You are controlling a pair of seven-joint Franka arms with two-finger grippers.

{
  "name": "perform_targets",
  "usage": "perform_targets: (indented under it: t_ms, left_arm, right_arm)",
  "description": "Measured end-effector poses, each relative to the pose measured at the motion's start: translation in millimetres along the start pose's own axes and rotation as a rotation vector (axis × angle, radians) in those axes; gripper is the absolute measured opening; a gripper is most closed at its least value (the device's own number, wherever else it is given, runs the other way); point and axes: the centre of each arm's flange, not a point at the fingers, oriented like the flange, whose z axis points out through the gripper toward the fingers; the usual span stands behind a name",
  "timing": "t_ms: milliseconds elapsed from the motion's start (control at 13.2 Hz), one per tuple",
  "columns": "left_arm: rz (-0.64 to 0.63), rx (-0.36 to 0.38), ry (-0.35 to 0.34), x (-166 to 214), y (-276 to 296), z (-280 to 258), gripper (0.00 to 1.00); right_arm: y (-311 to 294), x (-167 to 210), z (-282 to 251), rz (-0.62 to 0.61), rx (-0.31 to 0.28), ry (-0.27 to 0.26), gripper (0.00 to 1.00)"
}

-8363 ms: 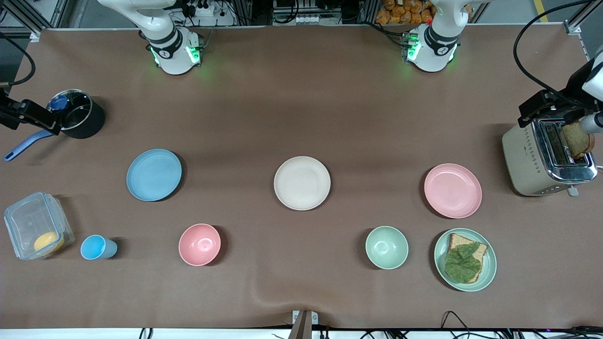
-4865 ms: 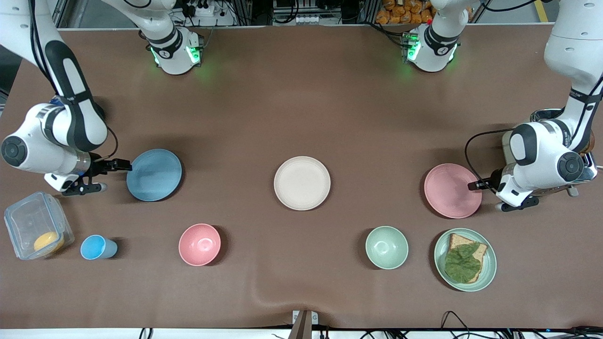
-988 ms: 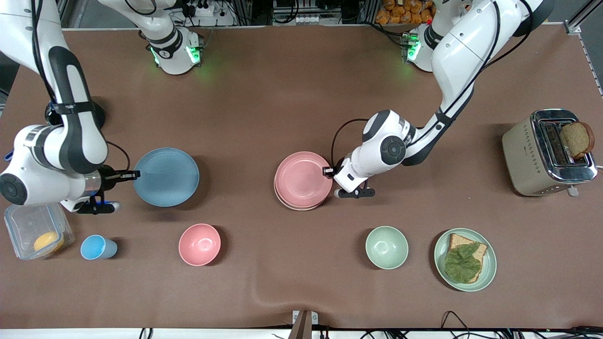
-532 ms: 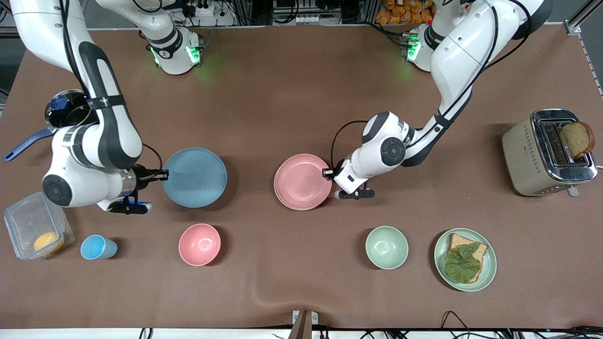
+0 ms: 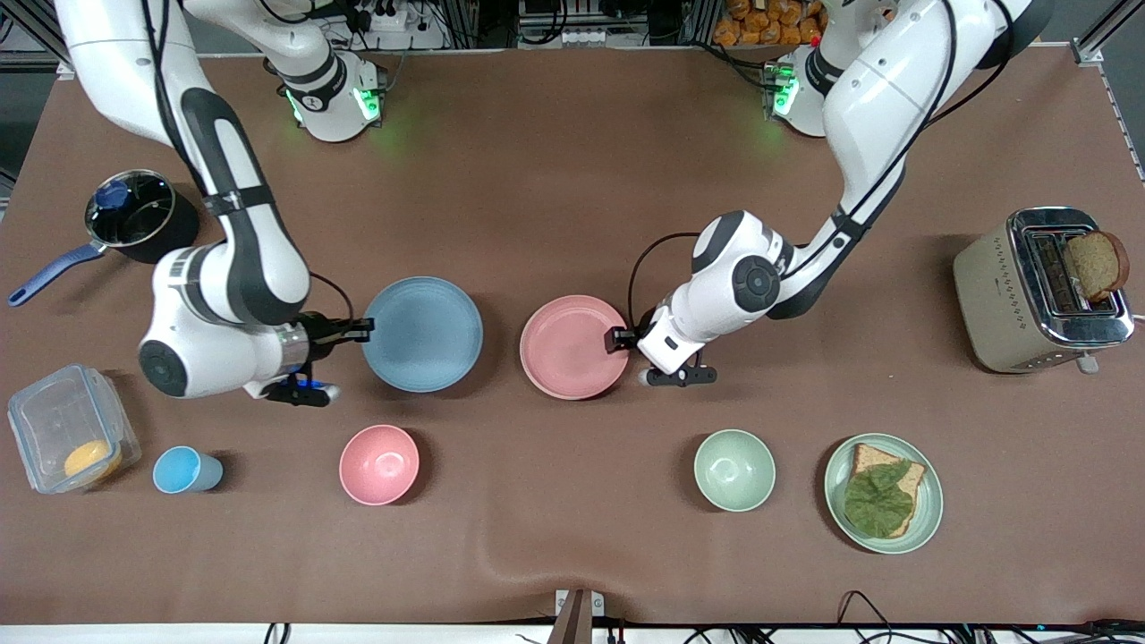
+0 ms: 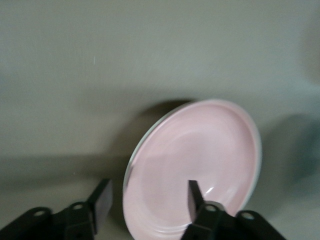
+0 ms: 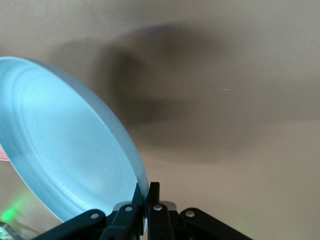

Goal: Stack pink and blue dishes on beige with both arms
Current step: 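Carry the blue plate with the right gripper while the left gripper withdraws, then lower the blue plate onto the pink plate and open the right gripper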

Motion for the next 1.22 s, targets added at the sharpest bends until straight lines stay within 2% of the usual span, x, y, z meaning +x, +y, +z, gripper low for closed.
perform_targets:
  t_ms: [228,456,684,836,988,1216]
  left_arm:
    - [-0.009,0.048,0.081,25.6,-3.7,-113.0,1.00]
    - [0.019,0.170,0.160,41.5,-44.2,-219.5,1.00]
    - [0.054,0.274,0.206,45.6,-89.9,-302.5,1.00]
    - [0.090,0.334,0.191,42.0,-117.8,-356.7,1.00]
    - [0.096,0.371,0.158,32.5,-124.5,-406.6,1.00]
    - [0.081,0.402,0.132,20.6,-122.8,-440.1,1.00]
  right_arm:
    - [-57.1,-2.2,32.3,0.028,0.015,-0.029,0.05]
    - [-107.9,0.1,64.4,0.040,0.036,-0.014,0.05]
    - [-146.0,2.3,94.1,0.037,0.090,0.024,0.05]
    - [-161.3,4.2,108.9,0.035,0.118,0.053,0.05]
    - [-170.9,4.3,122.8,0.030,0.120,0.067,0.05]
    - [-180.3,4.0,138.6,0.021,0.113,0.079,0.05]
